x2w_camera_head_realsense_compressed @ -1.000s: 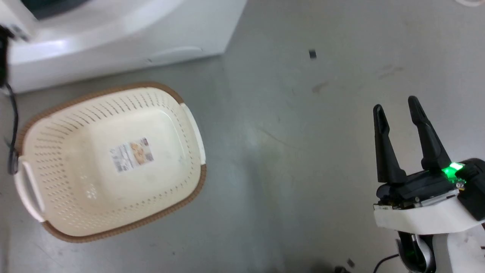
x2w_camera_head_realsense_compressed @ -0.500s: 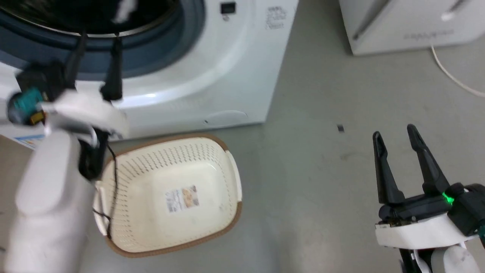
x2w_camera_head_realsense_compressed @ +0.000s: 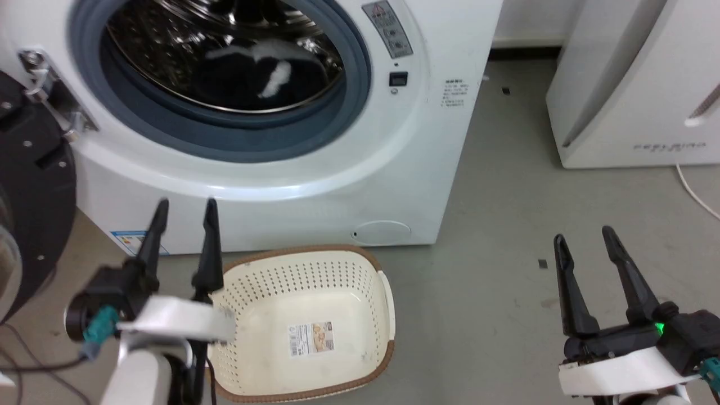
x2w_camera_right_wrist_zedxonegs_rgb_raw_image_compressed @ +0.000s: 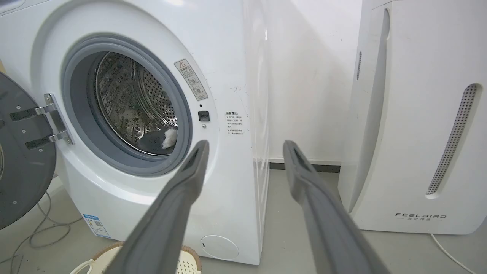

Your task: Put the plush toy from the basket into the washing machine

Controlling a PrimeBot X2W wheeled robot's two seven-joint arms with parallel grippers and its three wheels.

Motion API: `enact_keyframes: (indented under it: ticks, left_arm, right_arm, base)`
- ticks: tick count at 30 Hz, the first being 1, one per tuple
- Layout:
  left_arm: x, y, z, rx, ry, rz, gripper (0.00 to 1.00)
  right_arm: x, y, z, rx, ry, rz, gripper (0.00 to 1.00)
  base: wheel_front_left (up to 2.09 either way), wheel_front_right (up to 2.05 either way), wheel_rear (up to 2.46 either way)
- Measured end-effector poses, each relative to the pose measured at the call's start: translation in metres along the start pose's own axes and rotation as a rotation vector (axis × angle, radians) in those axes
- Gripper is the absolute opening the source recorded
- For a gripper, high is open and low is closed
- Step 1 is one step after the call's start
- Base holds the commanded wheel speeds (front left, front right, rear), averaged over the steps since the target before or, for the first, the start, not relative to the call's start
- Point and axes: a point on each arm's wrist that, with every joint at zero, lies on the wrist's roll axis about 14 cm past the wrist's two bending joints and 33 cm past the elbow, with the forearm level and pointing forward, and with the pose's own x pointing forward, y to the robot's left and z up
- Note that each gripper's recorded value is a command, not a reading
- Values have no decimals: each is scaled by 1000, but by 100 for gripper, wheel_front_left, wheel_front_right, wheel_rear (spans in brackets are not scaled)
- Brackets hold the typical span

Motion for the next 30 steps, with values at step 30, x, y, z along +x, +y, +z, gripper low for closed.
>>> enact_keyframes:
  ticks: [30]
  left_arm:
    - [-69,-18,-29,-6,106,13,100]
  right_arm:
    - [-20,11,-7,13,37,23,100]
  base:
    - [0,0,0]
